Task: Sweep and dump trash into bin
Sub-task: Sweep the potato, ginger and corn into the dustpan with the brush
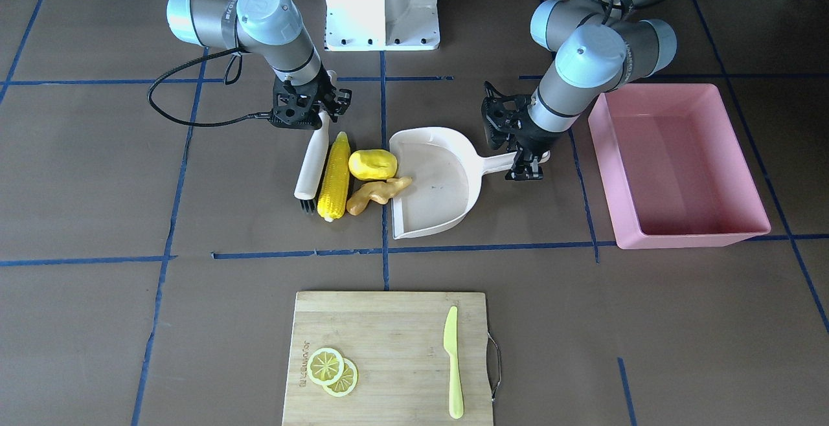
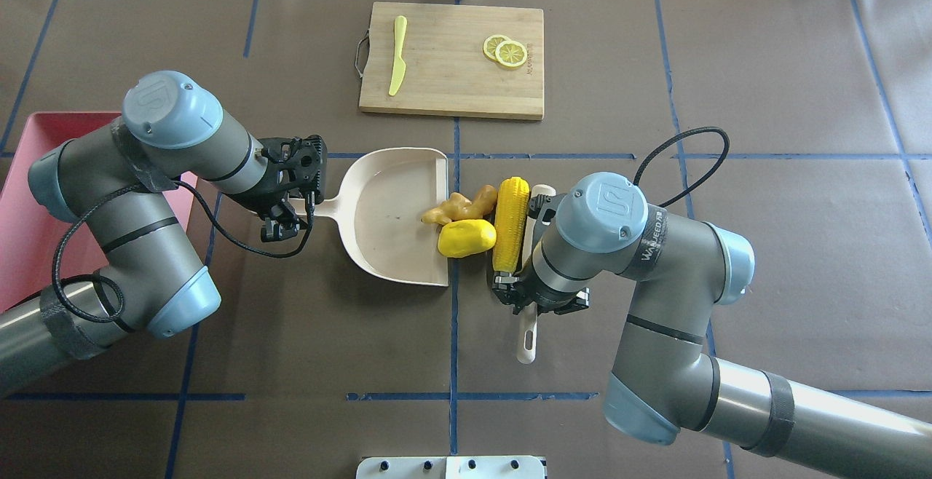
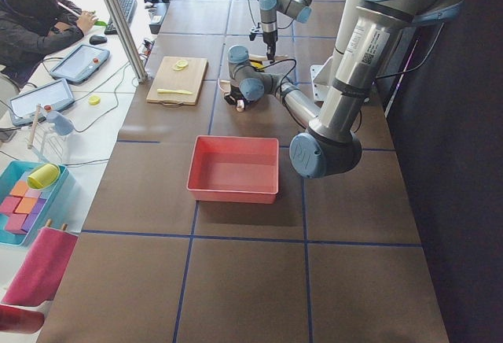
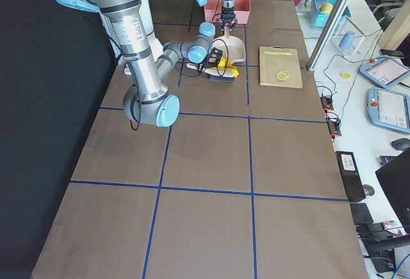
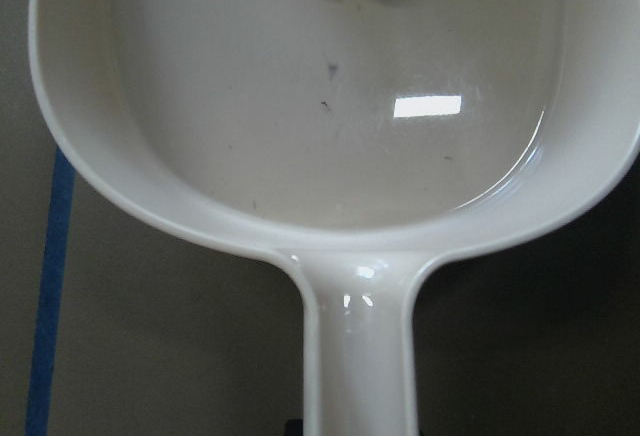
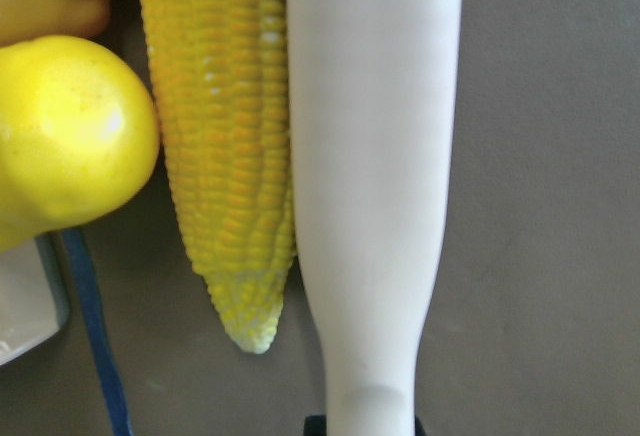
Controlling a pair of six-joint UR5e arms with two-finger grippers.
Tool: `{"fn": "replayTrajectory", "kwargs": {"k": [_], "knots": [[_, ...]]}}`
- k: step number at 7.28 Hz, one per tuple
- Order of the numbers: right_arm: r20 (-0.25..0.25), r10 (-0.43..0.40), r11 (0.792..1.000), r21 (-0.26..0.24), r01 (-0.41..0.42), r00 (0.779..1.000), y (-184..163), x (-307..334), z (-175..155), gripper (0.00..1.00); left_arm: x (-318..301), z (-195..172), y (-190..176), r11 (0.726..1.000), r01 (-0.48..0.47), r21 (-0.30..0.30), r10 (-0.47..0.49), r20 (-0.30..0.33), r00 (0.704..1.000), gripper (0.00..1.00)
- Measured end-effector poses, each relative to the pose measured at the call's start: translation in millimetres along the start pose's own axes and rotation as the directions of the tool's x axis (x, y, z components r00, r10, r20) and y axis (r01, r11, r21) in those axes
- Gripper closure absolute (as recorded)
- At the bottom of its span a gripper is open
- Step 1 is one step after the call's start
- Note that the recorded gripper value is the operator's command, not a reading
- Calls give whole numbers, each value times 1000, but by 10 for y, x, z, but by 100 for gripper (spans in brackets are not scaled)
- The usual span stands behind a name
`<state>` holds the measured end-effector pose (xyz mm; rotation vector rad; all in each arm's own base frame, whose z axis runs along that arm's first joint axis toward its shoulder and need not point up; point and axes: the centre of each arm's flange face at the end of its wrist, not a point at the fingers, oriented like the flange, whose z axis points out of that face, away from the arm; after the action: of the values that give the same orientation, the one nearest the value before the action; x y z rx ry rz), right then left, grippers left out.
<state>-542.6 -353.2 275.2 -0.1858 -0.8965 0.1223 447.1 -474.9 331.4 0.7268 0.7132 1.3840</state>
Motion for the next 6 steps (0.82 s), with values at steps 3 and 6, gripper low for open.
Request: {"fn": "replayTrajectory", "kwargs": {"k": [3,6], "knots": [[18,21,1000,-6,-21,1000,71,-142,-39,100,2,-8,-6,1000,-1,2,1,1,1000,100],[34,13,1000,-7,-13,999,107,-269,-89,100,0,-2,-2,1000,0,0,0,0,1000,100]]}}
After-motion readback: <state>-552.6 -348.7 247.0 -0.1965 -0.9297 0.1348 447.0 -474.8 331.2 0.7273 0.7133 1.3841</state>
